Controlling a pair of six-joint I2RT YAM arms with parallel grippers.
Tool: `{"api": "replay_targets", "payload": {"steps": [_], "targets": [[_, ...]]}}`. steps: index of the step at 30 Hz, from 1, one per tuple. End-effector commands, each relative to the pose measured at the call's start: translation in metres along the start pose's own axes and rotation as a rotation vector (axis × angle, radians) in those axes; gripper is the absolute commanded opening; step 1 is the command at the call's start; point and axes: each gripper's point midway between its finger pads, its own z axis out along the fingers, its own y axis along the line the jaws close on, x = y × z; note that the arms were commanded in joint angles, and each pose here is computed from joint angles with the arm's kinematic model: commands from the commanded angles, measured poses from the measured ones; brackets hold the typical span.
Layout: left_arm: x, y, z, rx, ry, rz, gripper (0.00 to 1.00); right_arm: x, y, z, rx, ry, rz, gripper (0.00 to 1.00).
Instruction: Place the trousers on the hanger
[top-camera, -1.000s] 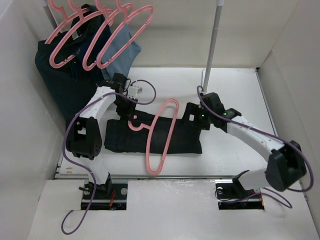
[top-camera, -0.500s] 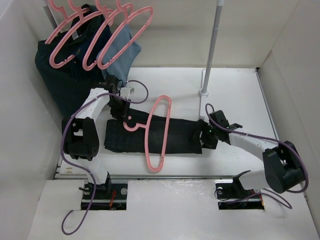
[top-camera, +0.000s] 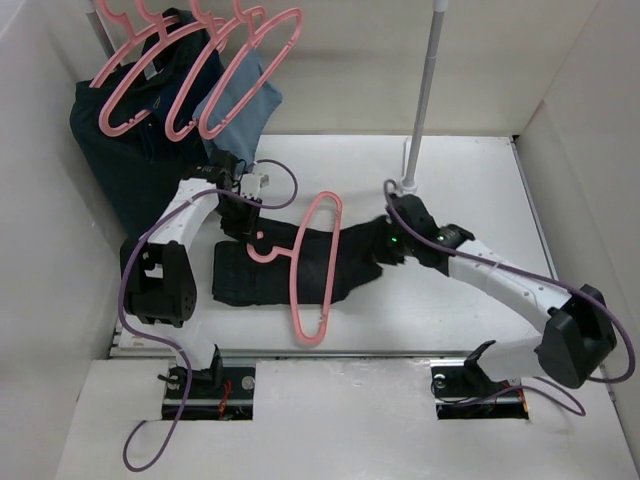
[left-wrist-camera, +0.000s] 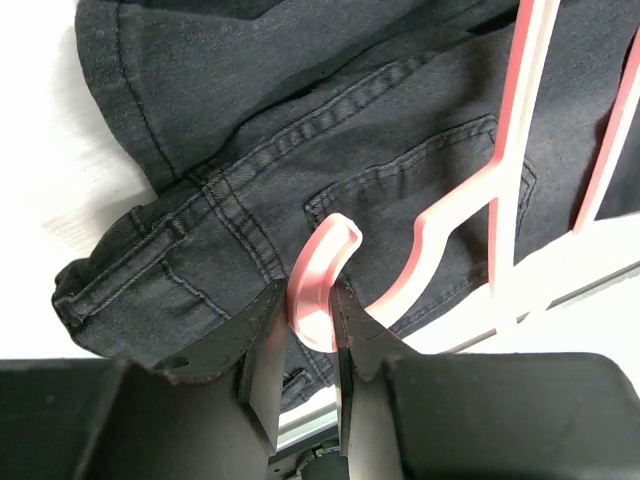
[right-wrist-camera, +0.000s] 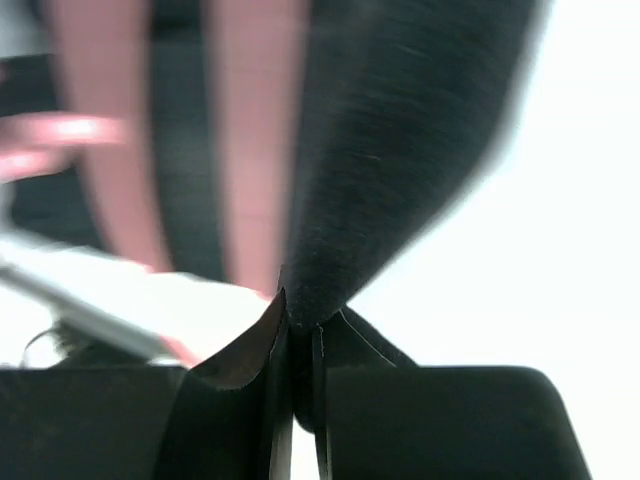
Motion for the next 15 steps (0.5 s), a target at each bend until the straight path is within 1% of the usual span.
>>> {"api": "replay_targets", "payload": {"steps": [1,2,3,4,6,7,8,10,11,13,15], "targets": [[0.000,-0.008,-0.012,0.000,-0.033,0.013,0.00,-0.037,0.105,-0.030,-0.146,-0.187,-0.200,0.00],[0.000,-0.011,-0.011,0.003,-0.030,0.023,0.00,-0.033,0.121,-0.024,-0.173,-0.184,-0.233,0.00],[0.000,-0.011,-0.011,0.003,-0.030,0.023,0.00,-0.017,0.149,-0.023,-0.264,-0.125,-0.278,0.00],[0.000,-0.011,-0.011,0.003,-0.030,0.023,0.00,-0.008,0.159,0.002,-0.286,-0.086,-0.290,0.00],[-0.003,-0.011,-0.013,0.002,-0.038,0.026,0.00,0.012,0.172,0.024,-0.354,0.002,-0.285,0.00],[-0.003,-0.011,-0.013,0.002,-0.038,0.026,0.00,0.016,0.175,0.036,-0.371,0.022,-0.278,0.00],[-0.003,-0.011,-0.013,0.002,-0.038,0.026,0.00,0.026,0.170,0.062,-0.354,0.061,-0.251,0.00],[-0.005,-0.011,-0.015,0.001,-0.047,0.029,0.00,0.039,0.171,0.080,-0.362,0.127,-0.253,0.00],[-0.006,-0.012,-0.018,-0.001,-0.057,0.032,0.00,0.044,0.169,0.096,-0.352,0.153,-0.253,0.00],[-0.010,-0.014,-0.021,0.007,-0.070,0.036,0.00,0.053,0.163,0.109,-0.339,0.193,-0.251,0.00],[-0.013,-0.016,-0.027,0.004,-0.084,0.041,0.00,0.053,0.160,0.116,-0.330,0.207,-0.233,0.00]]}}
